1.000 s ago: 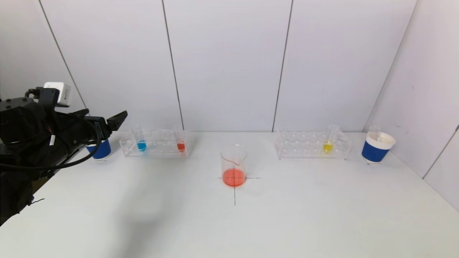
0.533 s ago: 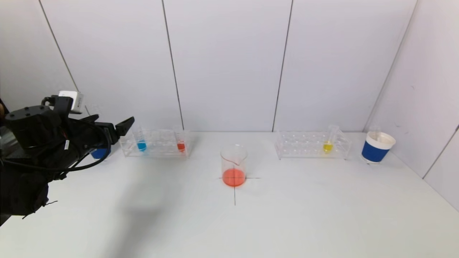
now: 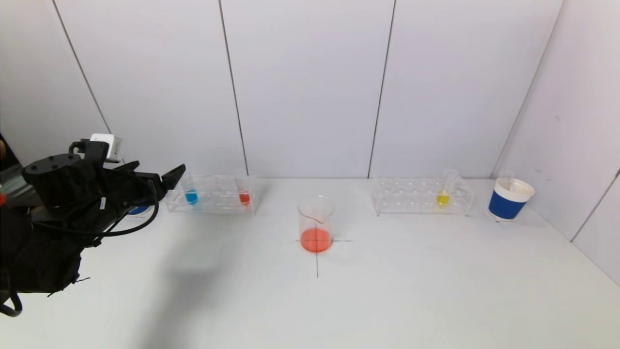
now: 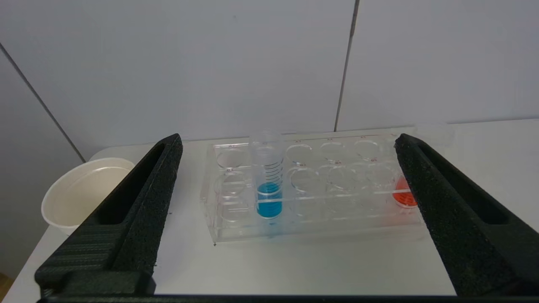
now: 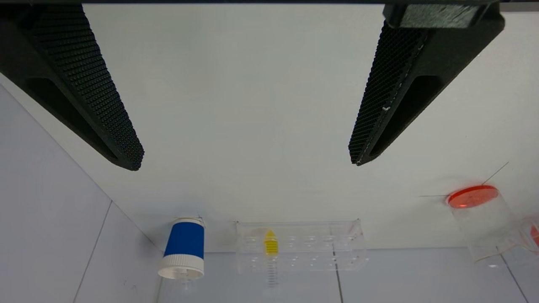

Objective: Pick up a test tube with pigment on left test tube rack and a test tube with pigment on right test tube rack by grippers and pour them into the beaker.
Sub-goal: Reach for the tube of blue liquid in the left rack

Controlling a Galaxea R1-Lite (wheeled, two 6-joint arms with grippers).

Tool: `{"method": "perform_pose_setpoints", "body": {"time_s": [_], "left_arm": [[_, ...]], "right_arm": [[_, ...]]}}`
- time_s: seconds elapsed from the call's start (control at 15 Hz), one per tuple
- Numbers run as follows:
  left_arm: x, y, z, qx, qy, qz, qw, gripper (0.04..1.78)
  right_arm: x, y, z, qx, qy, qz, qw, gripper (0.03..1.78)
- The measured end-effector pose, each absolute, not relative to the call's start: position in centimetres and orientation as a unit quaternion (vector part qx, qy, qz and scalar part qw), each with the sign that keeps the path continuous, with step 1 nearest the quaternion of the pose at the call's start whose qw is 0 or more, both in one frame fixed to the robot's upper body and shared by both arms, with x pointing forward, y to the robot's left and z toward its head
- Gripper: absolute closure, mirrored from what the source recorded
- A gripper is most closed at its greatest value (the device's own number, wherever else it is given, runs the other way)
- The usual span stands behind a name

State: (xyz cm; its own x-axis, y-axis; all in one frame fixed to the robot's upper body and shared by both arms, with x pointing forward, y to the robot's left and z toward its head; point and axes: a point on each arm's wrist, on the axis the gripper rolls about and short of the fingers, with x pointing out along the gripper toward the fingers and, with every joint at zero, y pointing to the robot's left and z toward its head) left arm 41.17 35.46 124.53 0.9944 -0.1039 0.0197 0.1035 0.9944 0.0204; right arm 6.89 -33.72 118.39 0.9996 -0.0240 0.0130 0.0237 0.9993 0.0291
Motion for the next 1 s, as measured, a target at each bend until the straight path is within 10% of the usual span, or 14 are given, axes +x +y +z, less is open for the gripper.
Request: {"method": "perform_pose_setpoints", "body": {"time_s": [1.0], "left_arm": [[44.1,35.8,120.8,0.009,0.014,-0.051,0.999,0.06]], "right_arm": [[6.9,-33.7,118.4,0.014,-0.006,-0.012,1.0,0.04]]}}
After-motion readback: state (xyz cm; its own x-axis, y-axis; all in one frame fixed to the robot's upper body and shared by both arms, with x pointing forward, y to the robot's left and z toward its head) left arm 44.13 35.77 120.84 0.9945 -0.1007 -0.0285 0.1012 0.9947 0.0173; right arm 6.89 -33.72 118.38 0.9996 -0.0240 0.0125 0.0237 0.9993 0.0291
